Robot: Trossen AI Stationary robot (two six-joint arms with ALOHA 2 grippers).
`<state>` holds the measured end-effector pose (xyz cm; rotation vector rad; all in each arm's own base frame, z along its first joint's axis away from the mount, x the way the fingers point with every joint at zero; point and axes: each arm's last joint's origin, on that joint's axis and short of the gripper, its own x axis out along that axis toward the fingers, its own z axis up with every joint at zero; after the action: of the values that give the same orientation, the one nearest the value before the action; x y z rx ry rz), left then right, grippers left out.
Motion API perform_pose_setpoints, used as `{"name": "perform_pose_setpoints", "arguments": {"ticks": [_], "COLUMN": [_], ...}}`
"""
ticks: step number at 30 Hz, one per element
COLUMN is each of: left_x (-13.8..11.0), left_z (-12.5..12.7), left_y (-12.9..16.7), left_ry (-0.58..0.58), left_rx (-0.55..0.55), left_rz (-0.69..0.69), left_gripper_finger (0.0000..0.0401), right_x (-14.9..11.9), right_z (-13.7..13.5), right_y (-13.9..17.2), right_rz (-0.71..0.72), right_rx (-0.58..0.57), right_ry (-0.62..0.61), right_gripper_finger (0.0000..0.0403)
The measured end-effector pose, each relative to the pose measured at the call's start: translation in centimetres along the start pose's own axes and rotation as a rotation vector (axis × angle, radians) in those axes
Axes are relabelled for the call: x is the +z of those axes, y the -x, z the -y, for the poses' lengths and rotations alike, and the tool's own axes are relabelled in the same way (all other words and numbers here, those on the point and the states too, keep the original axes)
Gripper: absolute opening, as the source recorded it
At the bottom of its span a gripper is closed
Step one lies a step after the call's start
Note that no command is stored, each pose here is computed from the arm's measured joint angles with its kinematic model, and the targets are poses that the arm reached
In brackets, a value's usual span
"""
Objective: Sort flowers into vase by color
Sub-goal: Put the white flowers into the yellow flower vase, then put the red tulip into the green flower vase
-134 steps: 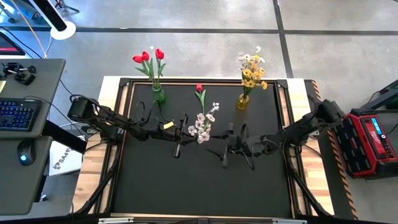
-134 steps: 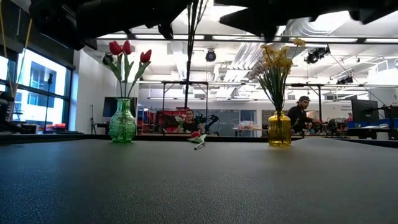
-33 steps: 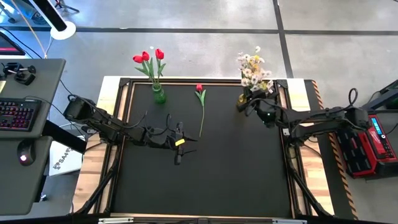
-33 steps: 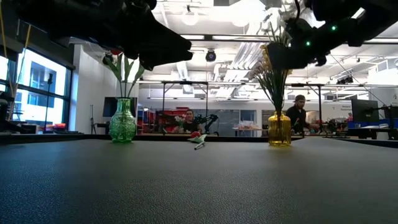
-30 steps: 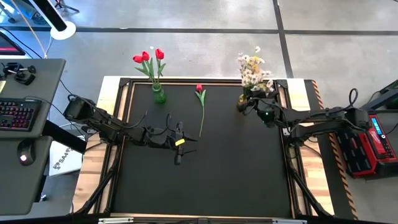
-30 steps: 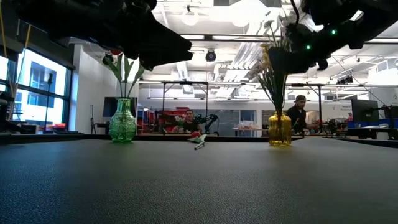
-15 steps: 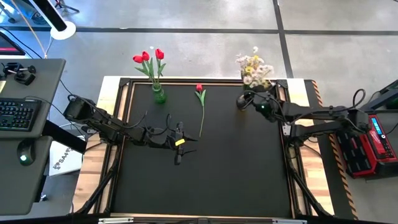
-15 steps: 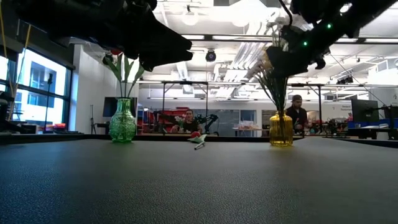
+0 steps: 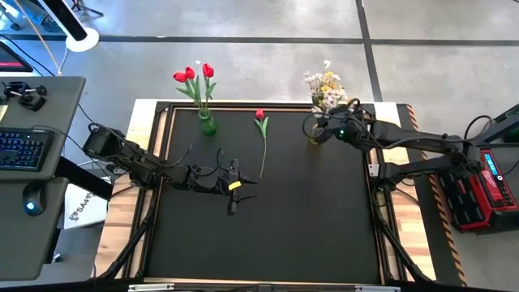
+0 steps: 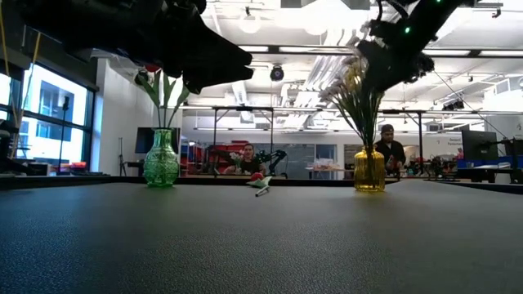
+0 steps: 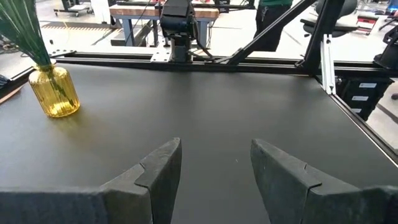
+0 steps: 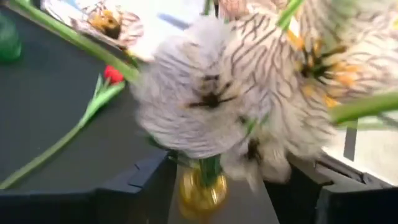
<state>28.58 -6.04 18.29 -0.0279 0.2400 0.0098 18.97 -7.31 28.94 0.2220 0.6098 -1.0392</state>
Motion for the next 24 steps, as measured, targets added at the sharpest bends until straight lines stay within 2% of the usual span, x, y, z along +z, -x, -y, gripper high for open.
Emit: {"name": "perform_pose_setpoints", "arguments": {"ticks": [6, 10, 15, 21, 24], "left_x": [-0.1, -0.2, -0.5, -0.6, -0.8], "left_z": [-0.1, -0.3, -0.7, -1.9, -2.7], "left_y": [0.0, 0.0, 0.0, -0.2, -0.3], "left_ry": [0.042, 0.068, 0.105, 0.217, 0.245], "left_rx": [0.012, 0.067, 0.138, 0.194, 0.295], "left_rz": [-0.008, -0.018, -0.036, -0.039, -0.044], "left_gripper_finger": [0.0182, 0.0182, 0.0182, 0.0182, 0.0182], "right_x": [1.0, 0.3, -0.9, -3.1, -5.2], "right_z": [1.1, 1.0, 0.3, -1.3, -2.7], "right_y": [2.7, 3.3, 3.5, 3.4, 3.0], "right_rz": [-0.228, -0.340, -0.374, -0.379, -0.376], "right_rx": [0.109, 0.193, 0.210, 0.276, 0.338], "right_ry": [0.010, 0.046, 0.087, 0.152, 0.154], "right_gripper_finger": [0.0194, 0.0188, 0.0184, 0.0183, 0.0183]}}
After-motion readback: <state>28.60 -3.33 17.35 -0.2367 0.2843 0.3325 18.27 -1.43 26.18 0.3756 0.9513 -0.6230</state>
